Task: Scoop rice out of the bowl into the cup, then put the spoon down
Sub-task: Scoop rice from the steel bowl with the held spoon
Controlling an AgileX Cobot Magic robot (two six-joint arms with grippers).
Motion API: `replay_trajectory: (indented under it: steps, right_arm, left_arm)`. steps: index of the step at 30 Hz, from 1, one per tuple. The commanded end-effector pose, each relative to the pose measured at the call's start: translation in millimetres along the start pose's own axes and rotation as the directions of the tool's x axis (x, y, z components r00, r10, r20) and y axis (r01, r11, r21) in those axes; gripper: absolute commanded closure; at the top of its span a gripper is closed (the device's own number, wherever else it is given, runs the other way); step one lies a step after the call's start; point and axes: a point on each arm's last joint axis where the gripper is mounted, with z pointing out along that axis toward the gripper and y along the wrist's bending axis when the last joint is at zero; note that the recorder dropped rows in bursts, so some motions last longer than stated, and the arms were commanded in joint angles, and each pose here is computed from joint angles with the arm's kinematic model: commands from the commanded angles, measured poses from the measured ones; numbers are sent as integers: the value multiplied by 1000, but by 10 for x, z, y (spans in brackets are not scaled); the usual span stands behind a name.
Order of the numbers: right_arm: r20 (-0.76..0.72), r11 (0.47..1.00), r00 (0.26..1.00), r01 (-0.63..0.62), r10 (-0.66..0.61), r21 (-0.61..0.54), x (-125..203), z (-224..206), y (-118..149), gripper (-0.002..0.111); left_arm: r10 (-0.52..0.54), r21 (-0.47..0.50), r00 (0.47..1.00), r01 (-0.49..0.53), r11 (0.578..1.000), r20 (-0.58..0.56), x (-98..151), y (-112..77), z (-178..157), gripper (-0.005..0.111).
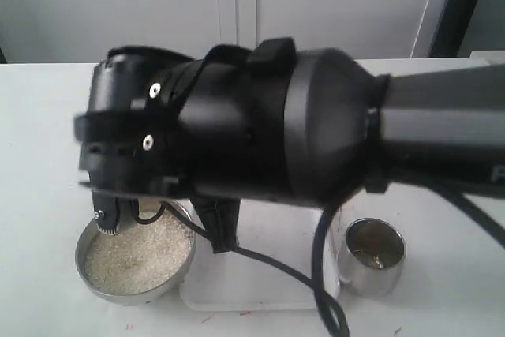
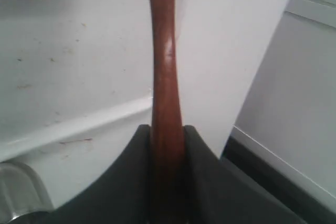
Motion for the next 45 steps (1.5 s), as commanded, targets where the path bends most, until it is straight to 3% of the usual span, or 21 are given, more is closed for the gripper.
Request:
replay_trajectory:
  steps: [1,6,11,16,19,26,37,45]
  right_arm:
    - [-75,996,997,38,-31,83,36,24,191,108]
    - [-95,997,995,20,-13,81,58,221,420,108]
    - [-4,996,1000,1,-1,88,-62,335,506,108]
    - [-70,989,995,84,-76,120,-152,556,615,108]
    - [-98,980,993,88,-71,178,-169,632,605,108]
    - [-109,984,992,84,-68,157,-168,655,637,108]
    - [-115,998,991,58,-62,-38,-167,641,779,108]
    - [-71,990,997,-15,5,-143,-268,534,708,108]
  left_arm:
    - [-8,22,999,9,1000,-54,69,-23,9,92]
    - [-8,22,999,9,1000,-54,69,-23,9,92]
    - [-8,22,999,9,1000,-54,69,-23,9,92]
    - [-8,22,999,9,1000,-54,69,-23,9,92]
    - [-8,22,999,9,1000,-54,69,-23,9,92]
    - [-8,22,999,9,1000,-54,69,-23,9,92]
    - [-8,22,999,9,1000,-54,69,-23,9,92]
    - [-8,22,999,9,1000,-54,69,-23,9,92]
